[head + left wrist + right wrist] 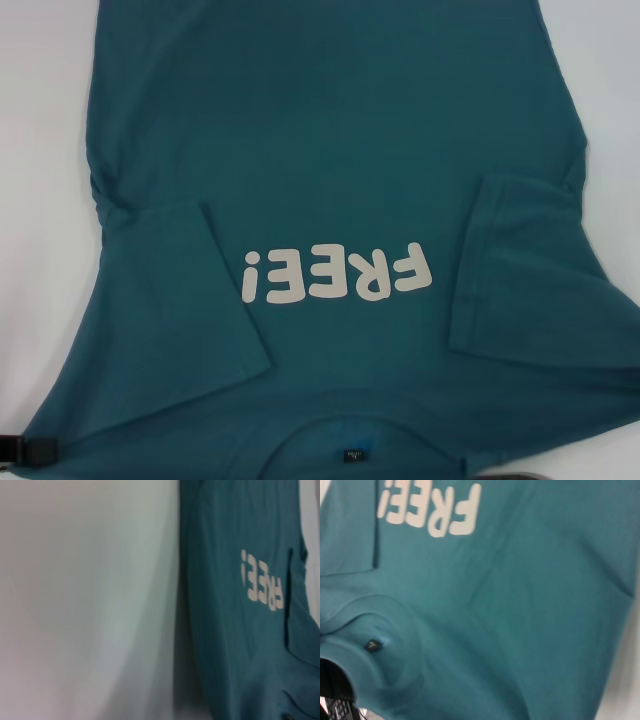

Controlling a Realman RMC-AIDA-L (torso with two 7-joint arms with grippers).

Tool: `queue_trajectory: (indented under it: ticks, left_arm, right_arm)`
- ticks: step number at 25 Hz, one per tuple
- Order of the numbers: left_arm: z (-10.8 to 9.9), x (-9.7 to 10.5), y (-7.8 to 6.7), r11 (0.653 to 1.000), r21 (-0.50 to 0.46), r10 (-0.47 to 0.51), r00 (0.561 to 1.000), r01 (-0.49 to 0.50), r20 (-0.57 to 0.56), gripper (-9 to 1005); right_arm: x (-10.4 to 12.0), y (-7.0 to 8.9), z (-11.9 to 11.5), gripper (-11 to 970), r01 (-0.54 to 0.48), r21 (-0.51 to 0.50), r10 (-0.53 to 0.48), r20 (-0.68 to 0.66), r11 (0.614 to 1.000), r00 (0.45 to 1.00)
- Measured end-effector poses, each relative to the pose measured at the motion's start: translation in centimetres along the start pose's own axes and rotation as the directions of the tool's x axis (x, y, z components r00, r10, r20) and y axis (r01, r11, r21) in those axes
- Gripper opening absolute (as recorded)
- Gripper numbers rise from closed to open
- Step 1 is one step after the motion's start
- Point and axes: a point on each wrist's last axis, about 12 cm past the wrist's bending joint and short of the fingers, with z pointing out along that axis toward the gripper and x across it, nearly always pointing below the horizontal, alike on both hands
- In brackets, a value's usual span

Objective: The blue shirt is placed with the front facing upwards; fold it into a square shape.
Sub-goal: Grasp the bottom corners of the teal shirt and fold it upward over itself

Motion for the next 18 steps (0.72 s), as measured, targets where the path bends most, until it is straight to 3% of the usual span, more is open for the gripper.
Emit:
queue_trajectory:
  ticks: [5,11,14,18]
  left_arm:
    - [0.0,-0.9,-0.6,0.995,0.032,0.092,0.996,-0.092,0.017,43]
    - [-0.6,-4.4,-2.3,0.983,0.066,0.164,0.983,-0.17,0.085,45]
    - [-0.4,-6.6,-3.4,0.984,0.082,0.145,0.982,-0.156,0.124,46]
    - [0.6,-9.6,-5.1,0.981,0.106,0.143,0.976,-0.161,0.163,47]
  right_arm:
    - [-0.9,0.7,0.4,32,0.121,-0.038,-0.119,0.048,0.992,0.992]
    - [-3.2,1.8,-0.3,31,0.259,-0.064,-0.245,0.165,0.964,0.955]
    - [-4.0,2.1,-0.9,31,0.259,-0.064,-0.24,0.219,0.964,0.946]
    - [-5.2,2.4,-1.8,32,0.194,-0.084,-0.16,0.306,0.977,0.939]
